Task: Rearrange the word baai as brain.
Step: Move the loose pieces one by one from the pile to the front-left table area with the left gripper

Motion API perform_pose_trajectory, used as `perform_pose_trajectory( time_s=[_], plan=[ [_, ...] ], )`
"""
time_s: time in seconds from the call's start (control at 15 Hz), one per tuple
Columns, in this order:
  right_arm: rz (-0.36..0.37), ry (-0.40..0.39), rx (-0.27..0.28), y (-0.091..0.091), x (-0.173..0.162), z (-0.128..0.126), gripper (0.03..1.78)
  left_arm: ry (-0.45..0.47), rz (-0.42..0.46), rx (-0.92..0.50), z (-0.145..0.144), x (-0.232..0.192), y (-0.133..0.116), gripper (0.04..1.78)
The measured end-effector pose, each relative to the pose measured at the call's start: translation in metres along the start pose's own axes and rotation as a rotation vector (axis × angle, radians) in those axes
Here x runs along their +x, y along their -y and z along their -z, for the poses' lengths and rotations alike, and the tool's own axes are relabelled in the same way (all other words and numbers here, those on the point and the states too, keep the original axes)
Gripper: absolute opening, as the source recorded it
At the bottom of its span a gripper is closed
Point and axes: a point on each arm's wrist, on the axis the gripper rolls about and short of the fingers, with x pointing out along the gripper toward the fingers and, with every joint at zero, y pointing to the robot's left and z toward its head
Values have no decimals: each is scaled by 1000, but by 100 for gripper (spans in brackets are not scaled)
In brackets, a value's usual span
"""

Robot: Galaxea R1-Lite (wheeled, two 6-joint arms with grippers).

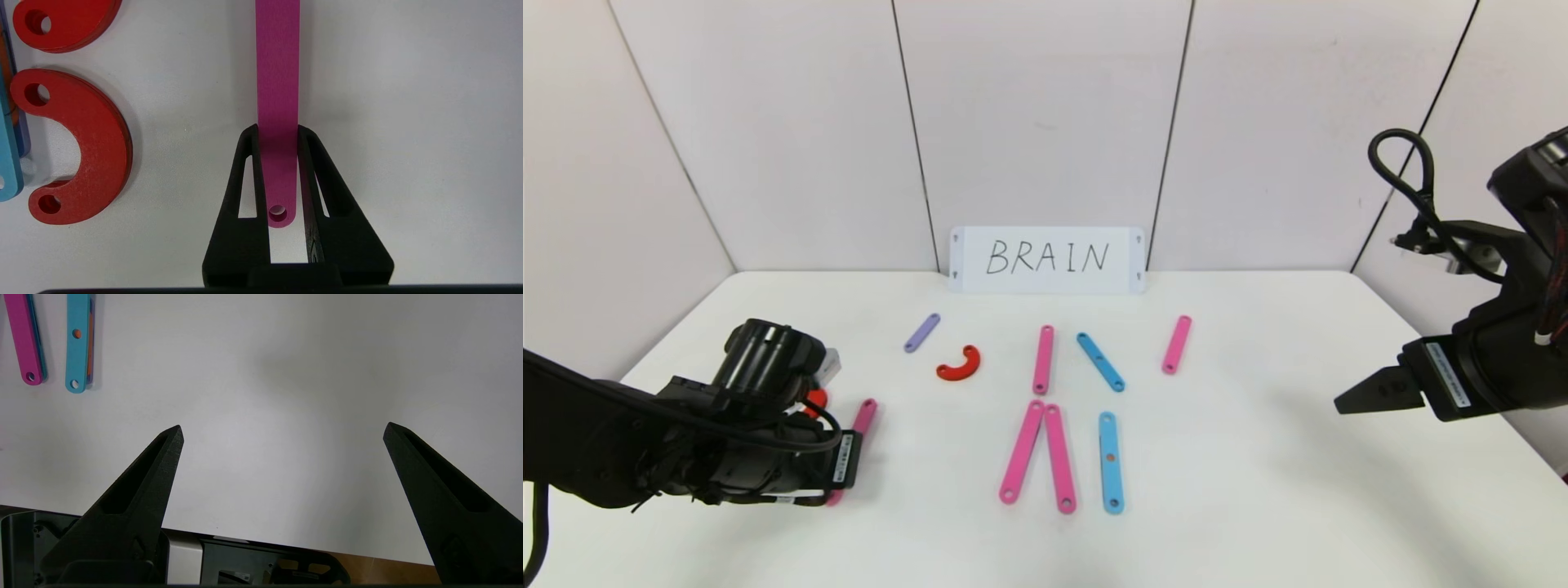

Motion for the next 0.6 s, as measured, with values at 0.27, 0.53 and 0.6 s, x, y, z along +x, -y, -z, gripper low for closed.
perform_pose_trajectory(
  time_s=[0.27,0.53,0.6],
  plan=[
    [-1,1,0,0,0,0,171,-7,4,6,1,3,3,27],
    [-1,3,0,0,-1,0,171,-8,9,10,0,5,7,27],
    [-2,4,0,0,-1,0,171,-9,10,10,-1,6,8,27]
  ],
)
